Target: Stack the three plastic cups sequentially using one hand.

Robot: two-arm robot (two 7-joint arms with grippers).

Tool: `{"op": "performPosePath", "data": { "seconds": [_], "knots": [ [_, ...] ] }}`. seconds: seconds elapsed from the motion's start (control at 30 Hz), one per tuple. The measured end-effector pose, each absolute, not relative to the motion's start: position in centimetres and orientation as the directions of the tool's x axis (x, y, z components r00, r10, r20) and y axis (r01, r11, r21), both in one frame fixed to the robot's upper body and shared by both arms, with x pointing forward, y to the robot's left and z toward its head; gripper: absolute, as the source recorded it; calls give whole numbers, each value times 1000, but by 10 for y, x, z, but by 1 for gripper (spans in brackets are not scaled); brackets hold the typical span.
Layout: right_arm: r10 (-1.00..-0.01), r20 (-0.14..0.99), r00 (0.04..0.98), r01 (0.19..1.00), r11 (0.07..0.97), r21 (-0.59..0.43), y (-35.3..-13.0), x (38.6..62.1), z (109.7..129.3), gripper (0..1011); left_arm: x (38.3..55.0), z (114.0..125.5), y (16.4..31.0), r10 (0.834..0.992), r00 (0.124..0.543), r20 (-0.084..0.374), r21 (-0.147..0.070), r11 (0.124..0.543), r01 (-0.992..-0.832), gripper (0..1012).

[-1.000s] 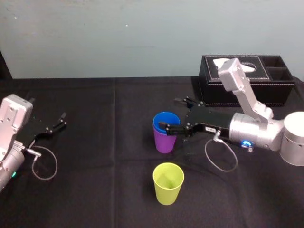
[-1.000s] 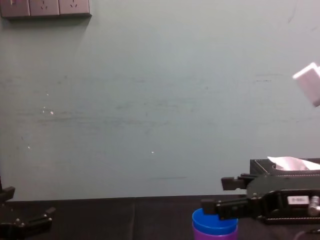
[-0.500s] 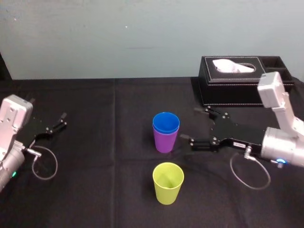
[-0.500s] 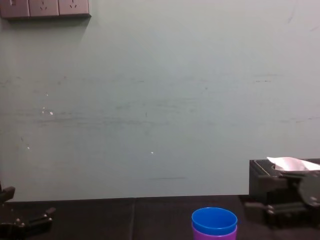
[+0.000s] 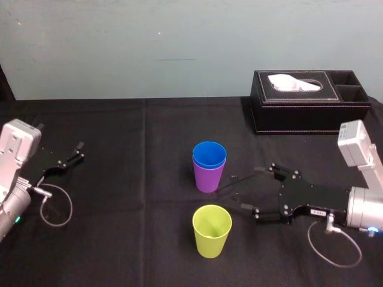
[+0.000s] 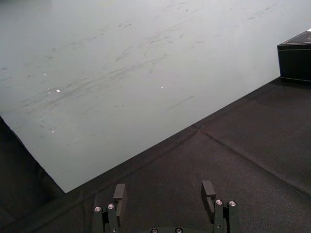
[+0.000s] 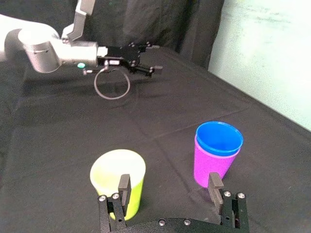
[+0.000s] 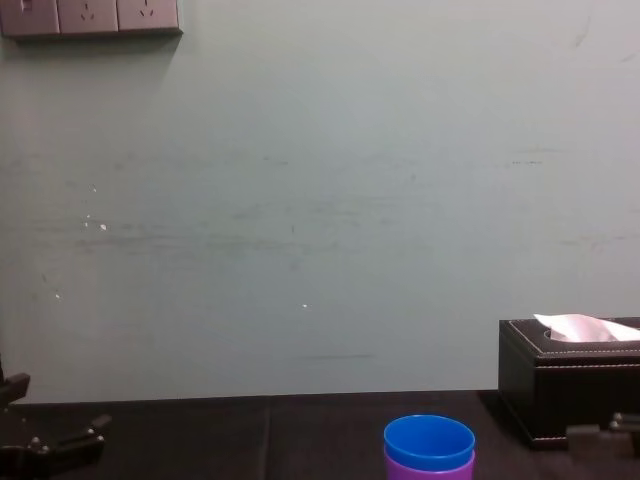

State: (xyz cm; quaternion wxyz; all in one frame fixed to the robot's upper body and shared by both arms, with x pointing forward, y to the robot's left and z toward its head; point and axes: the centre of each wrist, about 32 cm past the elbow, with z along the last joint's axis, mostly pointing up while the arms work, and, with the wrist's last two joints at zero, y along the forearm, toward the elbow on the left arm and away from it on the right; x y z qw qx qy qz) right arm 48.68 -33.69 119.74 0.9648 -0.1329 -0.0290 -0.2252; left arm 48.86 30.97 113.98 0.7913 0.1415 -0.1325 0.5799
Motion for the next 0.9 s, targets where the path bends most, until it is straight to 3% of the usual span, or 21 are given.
{"op": "performPosePath", "data": {
  "seconds": [0.47, 0.9],
  "knots": [
    [-359, 105, 928, 374, 884, -280, -342, 477, 1186, 1004, 489, 1140, 310, 880, 292, 374, 70, 287, -955, 1011],
    [-308, 96, 947, 322, 893, -315, -334, 477, 1176, 1004, 489, 1140, 310, 880, 292, 374, 70, 287, -955, 1011]
  ]
}}
